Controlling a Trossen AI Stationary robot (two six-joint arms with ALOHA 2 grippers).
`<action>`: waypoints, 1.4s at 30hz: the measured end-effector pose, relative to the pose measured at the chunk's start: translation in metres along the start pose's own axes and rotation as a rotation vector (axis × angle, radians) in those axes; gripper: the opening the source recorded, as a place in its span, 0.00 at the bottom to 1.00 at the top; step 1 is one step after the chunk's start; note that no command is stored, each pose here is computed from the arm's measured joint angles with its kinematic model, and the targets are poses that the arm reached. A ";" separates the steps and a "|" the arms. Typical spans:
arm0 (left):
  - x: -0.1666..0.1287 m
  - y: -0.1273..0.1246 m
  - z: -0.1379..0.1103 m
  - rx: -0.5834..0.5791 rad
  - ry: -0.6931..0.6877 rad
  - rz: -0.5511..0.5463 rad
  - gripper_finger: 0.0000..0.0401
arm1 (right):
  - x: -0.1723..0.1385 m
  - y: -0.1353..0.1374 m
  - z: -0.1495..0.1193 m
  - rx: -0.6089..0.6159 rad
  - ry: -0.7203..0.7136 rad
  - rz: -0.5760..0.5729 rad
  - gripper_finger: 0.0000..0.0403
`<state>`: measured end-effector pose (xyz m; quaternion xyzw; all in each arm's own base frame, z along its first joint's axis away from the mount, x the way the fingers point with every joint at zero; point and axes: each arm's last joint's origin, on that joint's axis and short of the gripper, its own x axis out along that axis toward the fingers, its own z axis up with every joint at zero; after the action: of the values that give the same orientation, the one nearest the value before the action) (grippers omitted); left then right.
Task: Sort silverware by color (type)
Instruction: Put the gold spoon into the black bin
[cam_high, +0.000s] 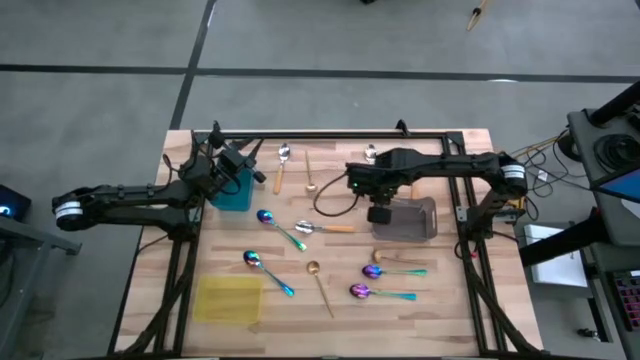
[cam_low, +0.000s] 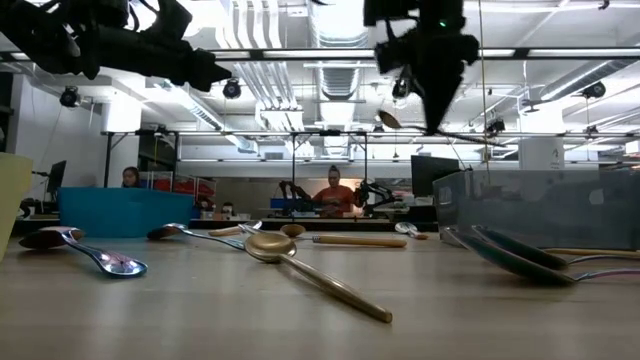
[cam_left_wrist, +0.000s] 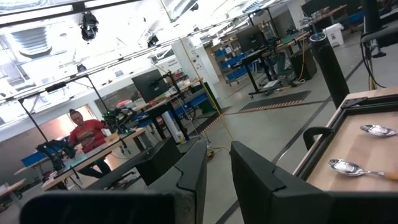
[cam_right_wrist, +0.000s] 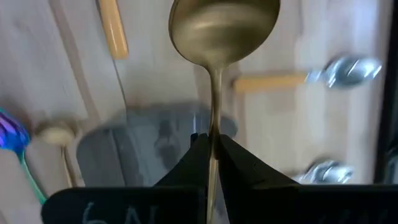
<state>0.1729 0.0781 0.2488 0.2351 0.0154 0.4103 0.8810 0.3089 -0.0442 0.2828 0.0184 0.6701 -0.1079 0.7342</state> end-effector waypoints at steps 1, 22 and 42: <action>0.000 0.000 0.000 0.000 0.001 0.000 0.14 | 0.005 0.001 -0.004 0.008 0.023 0.002 0.03; 0.000 0.000 0.000 0.002 0.003 -0.002 0.14 | 0.073 0.015 -0.047 -0.025 0.272 0.000 0.03; 0.000 0.000 0.000 0.002 0.003 -0.002 0.14 | 0.105 0.018 -0.056 -0.088 0.211 0.009 0.03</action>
<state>0.1733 0.0783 0.2482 0.2353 0.0173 0.4100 0.8811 0.2657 -0.0305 0.1715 0.0004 0.7478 -0.0722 0.6600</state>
